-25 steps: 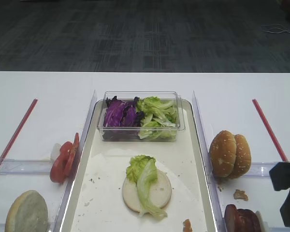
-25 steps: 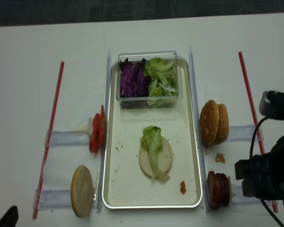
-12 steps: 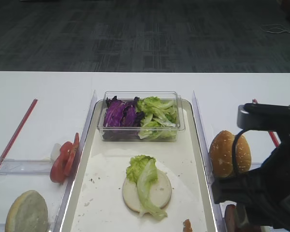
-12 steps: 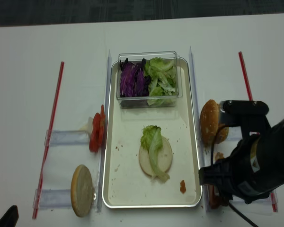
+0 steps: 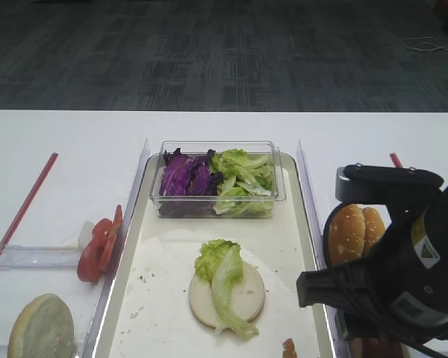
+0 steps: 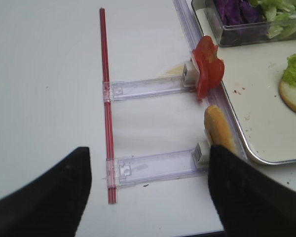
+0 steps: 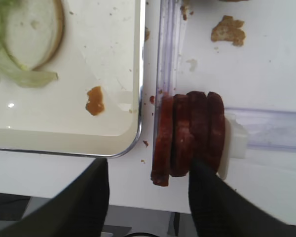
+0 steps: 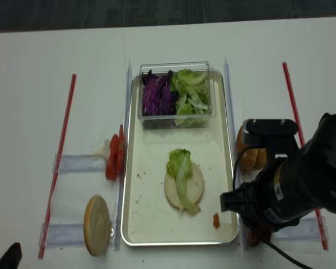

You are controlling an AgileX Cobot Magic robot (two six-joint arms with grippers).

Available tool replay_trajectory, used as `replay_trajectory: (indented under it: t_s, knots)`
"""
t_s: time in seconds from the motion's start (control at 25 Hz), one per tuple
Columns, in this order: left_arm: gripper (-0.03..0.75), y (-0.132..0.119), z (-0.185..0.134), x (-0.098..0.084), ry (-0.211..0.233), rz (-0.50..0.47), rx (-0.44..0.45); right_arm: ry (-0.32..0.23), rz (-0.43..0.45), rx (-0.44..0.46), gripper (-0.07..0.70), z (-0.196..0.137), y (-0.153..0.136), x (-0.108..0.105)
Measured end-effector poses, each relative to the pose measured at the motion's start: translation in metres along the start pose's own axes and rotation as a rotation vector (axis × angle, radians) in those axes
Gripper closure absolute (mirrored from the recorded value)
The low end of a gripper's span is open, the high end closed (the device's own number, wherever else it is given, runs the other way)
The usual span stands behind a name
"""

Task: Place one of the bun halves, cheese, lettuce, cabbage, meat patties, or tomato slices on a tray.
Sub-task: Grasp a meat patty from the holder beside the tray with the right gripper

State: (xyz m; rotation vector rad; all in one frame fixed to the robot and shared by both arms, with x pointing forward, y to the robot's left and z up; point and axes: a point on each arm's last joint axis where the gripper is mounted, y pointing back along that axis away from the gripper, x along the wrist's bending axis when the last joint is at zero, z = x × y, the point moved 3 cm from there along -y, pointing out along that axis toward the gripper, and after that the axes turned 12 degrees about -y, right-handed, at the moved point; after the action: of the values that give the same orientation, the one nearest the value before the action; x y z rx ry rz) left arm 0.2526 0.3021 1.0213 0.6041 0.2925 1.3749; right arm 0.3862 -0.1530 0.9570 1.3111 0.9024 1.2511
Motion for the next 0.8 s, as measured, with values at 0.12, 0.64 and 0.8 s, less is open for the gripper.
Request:
replay_trajectory:
  t_s: [0.12,0.64,0.8]
  knots:
    - [0.242,0.0,0.0,0.0,0.0,0.0,0.0,-0.003,-0.011,0.007,0.239,0.001,-0.004,0.001]
    - [0.242,0.0,0.0,0.0,0.0,0.0,0.0,-0.006,-0.009,0.007,0.239,0.006,-0.017,0.008]
    - [0.242,0.0,0.0,0.0,0.0,0.0,0.0,-0.009,-0.005,0.005,0.24,0.006,-0.017,0.008]
